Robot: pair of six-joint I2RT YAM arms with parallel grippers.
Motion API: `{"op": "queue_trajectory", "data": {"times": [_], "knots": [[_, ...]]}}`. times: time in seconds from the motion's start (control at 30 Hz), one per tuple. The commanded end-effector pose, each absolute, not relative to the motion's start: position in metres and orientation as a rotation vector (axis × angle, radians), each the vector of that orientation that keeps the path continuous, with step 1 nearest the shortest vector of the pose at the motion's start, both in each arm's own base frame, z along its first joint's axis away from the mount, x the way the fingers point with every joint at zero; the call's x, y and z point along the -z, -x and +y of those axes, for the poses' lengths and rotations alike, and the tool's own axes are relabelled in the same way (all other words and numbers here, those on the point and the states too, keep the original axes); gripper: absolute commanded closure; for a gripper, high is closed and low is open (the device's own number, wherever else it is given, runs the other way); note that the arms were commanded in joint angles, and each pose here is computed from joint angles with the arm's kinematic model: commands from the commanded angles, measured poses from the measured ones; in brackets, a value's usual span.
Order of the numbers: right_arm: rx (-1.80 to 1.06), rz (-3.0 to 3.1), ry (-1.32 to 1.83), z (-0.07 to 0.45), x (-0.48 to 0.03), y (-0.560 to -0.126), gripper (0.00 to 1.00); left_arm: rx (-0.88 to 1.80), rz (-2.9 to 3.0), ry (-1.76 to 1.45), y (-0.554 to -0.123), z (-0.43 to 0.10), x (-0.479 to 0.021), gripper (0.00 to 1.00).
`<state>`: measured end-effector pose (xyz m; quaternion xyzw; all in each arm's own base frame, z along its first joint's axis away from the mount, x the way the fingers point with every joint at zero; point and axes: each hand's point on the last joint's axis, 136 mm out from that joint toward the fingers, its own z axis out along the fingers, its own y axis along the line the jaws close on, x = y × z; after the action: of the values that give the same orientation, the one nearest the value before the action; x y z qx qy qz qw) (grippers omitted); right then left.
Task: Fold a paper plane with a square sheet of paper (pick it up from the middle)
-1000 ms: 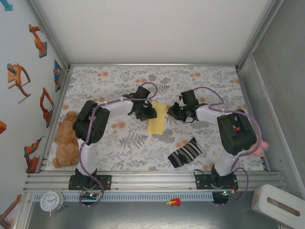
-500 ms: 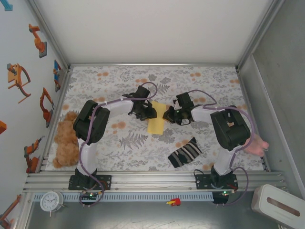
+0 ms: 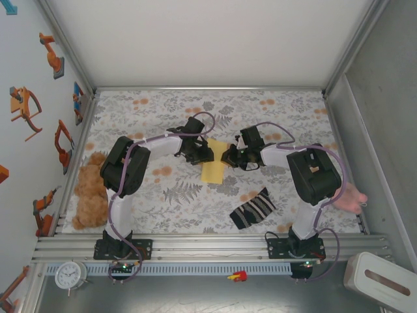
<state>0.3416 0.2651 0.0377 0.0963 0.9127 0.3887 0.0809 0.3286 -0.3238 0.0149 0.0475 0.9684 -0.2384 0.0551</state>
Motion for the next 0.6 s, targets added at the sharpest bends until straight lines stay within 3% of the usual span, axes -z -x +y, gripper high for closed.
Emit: {"op": "queue_trajectory", "data": {"times": [0.0,0.33,0.57], "knots": [[-1.189,2.691,-0.250,0.272,-0.049,-0.349,0.91,0.574,3.192,-0.174,-0.275,-0.303,0.059,0.62],[-1.188,2.724,-0.257,0.274,-0.039,-0.348,0.91,0.577,3.195,-0.182,-0.275,-0.304,0.062,0.62],[-1.098,2.641,-0.261,0.261,-0.061,-0.358,0.92,0.563,3.197,-0.215,-0.272,-0.302,0.064,0.61]]}}
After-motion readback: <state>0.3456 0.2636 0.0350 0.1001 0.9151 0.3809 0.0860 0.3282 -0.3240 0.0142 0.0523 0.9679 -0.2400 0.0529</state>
